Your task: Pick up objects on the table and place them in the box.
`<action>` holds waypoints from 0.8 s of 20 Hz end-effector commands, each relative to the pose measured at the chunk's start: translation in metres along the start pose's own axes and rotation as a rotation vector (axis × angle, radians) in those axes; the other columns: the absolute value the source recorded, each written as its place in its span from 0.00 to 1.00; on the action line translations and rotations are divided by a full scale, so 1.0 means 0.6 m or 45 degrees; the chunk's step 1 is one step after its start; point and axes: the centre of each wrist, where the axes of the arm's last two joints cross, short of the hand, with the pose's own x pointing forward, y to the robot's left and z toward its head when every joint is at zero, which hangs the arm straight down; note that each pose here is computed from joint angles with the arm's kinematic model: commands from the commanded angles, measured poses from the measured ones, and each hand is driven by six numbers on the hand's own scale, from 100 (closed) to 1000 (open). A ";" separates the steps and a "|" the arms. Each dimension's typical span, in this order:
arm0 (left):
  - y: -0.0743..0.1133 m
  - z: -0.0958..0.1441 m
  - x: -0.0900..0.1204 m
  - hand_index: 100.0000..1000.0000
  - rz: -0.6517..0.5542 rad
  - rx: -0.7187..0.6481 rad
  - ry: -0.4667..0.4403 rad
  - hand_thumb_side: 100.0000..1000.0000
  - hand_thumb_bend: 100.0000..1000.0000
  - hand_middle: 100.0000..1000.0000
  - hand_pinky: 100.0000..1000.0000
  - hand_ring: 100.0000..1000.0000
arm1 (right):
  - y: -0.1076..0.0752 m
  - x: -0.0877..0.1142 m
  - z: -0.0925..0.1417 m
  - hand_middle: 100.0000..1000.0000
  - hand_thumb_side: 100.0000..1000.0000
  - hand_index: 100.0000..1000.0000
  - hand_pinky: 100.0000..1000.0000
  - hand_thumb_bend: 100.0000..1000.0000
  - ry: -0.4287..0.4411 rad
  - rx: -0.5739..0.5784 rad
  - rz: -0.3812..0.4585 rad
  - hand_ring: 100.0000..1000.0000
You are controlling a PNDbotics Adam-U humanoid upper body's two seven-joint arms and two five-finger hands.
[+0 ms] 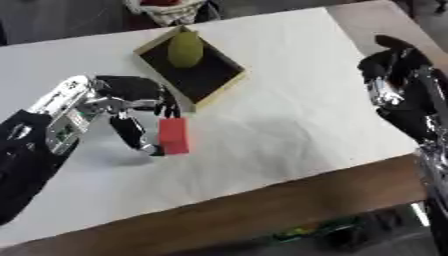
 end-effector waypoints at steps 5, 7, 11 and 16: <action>0.030 0.020 -0.012 0.60 -0.024 0.126 0.038 0.02 0.29 0.39 0.54 0.41 | -0.007 0.006 -0.005 0.58 0.38 0.87 0.68 0.00 -0.021 -0.006 0.017 0.68; 0.045 0.030 -0.018 0.60 -0.013 0.172 0.051 0.01 0.28 0.39 0.54 0.41 | -0.007 0.006 -0.005 0.58 0.38 0.87 0.68 0.00 -0.022 -0.006 0.017 0.68; 0.085 0.051 -0.032 0.60 0.005 0.291 0.104 0.00 0.28 0.39 0.54 0.41 | -0.006 0.006 -0.006 0.58 0.38 0.87 0.68 0.00 -0.024 0.000 0.014 0.68; 0.112 0.037 -0.053 0.62 0.021 0.453 0.258 0.00 0.32 0.41 0.56 0.43 | -0.002 0.007 -0.007 0.58 0.38 0.87 0.68 0.00 -0.029 0.010 0.006 0.68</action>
